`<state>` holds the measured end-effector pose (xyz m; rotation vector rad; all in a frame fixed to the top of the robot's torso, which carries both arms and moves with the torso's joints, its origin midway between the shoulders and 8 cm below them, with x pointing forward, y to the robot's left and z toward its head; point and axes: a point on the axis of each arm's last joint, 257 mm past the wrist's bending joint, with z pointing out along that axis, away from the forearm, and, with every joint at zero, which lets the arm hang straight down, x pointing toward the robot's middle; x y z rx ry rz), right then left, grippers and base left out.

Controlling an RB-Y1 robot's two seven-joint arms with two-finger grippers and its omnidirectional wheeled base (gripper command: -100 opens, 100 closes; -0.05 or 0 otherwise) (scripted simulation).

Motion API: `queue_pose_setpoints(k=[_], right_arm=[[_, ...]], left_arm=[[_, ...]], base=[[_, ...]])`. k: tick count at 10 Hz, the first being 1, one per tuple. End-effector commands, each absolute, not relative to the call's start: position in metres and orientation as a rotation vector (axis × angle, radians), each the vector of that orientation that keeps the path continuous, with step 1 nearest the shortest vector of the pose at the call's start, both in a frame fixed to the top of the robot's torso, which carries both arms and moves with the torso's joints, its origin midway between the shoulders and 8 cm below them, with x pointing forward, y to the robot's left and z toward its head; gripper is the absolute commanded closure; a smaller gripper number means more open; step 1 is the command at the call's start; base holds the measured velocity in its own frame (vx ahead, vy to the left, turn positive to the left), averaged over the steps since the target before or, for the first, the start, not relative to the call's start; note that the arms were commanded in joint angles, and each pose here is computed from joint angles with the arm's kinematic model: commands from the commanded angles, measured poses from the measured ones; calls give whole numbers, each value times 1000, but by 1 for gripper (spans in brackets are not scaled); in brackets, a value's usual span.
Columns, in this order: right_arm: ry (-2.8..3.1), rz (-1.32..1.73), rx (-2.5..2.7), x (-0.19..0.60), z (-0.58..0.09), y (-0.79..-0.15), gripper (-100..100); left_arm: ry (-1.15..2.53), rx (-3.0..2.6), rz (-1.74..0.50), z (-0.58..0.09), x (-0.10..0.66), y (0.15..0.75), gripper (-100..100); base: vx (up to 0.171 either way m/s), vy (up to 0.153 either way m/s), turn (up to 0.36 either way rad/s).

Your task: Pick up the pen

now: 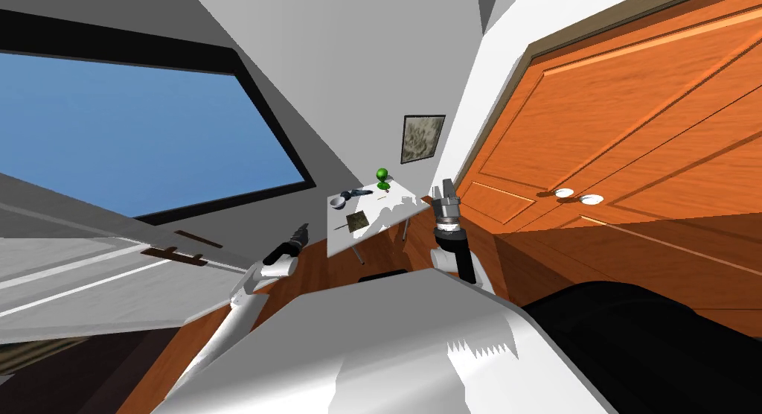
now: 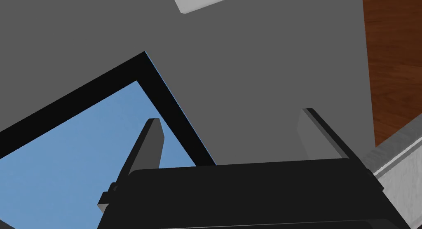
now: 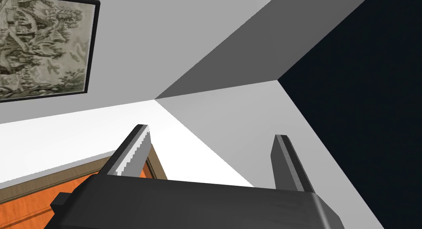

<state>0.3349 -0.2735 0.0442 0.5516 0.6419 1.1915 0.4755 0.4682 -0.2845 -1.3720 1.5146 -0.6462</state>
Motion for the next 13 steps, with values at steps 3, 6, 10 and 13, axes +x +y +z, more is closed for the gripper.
queue_pose_setpoints(k=[3, 6, 10, 13], right_arm=[[642, 1192, 552, 335, 44, -273, 0], [642, 1191, 552, 335, 44, -274, 0], [642, 1192, 552, 335, 44, -273, 0], [642, 1191, 552, 335, 44, -274, 0]], left_arm=[[1541, -1464, -546, -308, 468, 501, -100], [1542, -1561, -446, -315, 461, 543, -100], [1551, -1681, -334, -339, 439, 576, -100], [1532, -1796, -251, -340, 425, 610, -100]], base=[[-4, -4, -104], [-2, -10, -159], [3, -7, -92], [10, -15, -156]])
